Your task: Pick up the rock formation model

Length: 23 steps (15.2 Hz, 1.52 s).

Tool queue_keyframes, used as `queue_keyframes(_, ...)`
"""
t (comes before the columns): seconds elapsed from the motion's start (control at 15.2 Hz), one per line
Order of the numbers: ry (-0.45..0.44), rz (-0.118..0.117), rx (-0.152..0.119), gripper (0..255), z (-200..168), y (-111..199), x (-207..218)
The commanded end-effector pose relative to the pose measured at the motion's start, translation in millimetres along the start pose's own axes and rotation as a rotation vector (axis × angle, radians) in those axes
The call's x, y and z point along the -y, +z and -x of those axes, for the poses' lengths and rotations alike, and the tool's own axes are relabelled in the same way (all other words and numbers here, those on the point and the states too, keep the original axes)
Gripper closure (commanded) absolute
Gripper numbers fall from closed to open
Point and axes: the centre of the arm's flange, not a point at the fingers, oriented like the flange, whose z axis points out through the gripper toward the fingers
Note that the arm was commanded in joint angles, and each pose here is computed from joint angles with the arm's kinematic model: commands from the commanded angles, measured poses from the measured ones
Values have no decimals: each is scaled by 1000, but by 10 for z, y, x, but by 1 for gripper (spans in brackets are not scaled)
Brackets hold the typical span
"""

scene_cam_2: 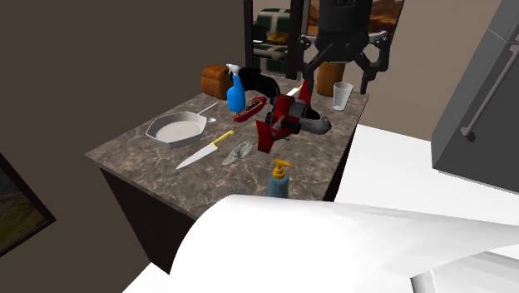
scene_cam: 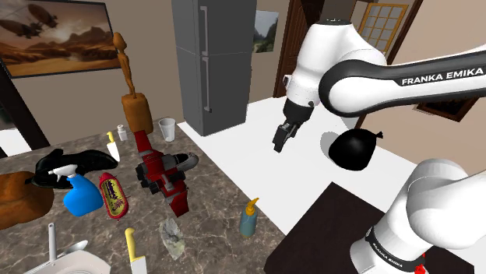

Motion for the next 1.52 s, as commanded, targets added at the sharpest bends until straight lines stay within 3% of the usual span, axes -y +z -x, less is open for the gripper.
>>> queue_keyframes(0.0,15,-6,-9,0,-35,196,164)
queue_keyframes(1.45,162,-68,-79,0,-856,2192,1973)
